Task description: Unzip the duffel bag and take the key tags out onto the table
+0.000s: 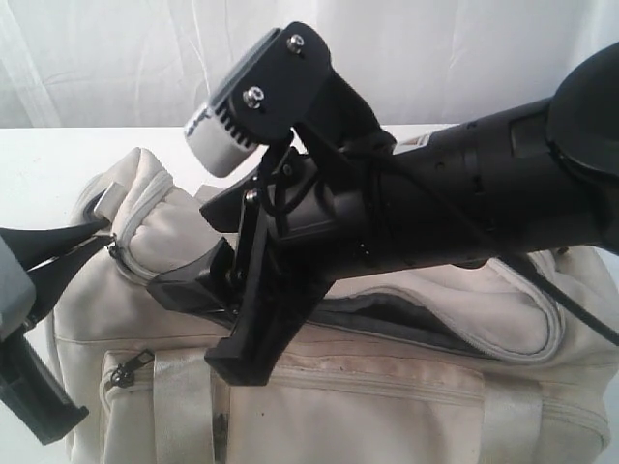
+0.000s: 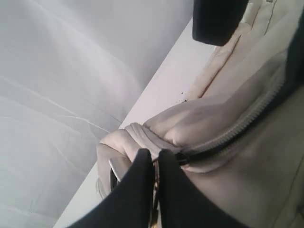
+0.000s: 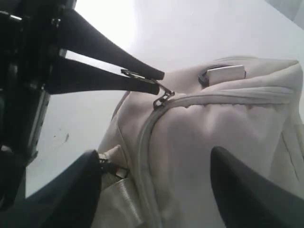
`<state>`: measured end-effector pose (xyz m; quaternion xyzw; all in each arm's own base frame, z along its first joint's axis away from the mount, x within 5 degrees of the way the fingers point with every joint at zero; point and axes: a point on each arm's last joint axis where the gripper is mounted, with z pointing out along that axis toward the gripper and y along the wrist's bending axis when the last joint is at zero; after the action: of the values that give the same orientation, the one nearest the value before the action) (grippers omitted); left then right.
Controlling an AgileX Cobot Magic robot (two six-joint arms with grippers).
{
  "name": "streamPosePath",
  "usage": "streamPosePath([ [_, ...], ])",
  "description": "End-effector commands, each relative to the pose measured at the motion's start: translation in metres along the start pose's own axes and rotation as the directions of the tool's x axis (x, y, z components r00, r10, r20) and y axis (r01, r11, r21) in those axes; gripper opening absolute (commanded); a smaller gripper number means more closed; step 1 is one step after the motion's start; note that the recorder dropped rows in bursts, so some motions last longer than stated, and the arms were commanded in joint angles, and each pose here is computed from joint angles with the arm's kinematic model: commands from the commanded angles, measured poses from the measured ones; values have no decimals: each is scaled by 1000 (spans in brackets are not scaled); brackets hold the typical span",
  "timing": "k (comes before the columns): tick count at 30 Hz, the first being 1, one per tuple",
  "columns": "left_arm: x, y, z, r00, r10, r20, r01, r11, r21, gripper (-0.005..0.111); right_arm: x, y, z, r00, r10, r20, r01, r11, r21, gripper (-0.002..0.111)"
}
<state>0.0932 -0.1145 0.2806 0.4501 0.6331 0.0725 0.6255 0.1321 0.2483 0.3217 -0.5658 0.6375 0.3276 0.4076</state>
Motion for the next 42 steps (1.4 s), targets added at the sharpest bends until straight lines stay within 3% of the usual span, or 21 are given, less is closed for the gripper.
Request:
streamPosePath([
  [1,-1,3,-1,998,59,26,-58,998,-21,0,-2,-4,-1,999,27,25,-28,999,44,62],
  [15,-5,5,-2,994,91,60,-89,995,-41,0,1,-8,6,997,78,19,-79,995,68,62],
  [17,-5,5,-2,994,91,60,-89,995,-41,0,9,-5,16,999,20,-40,-20,1000,0,62],
  [18,-5,4,-2,994,91,61,-89,995,-39,0,14,-1,21,993,-100,-65,96,993,-68,62],
  [19,-5,4,-2,994,91,62,-89,995,-38,0,16,1,26,987,-142,-72,136,987,-87,62],
  [25,-9,-5,-2,989,86,120,-93,994,54,0,18,3,52,978,-196,-77,199,979,44,60],
  [29,-10,-6,-2,988,85,132,-95,993,73,0,19,8,64,966,-244,-85,250,965,80,41],
  [34,-10,0,-2,985,121,119,-122,992,1,0,18,9,66,964,-254,-80,262,959,111,2],
  [42,-7,5,-2,989,118,85,-114,992,-48,0,15,15,60,963,-261,-68,265,963,57,0],
])
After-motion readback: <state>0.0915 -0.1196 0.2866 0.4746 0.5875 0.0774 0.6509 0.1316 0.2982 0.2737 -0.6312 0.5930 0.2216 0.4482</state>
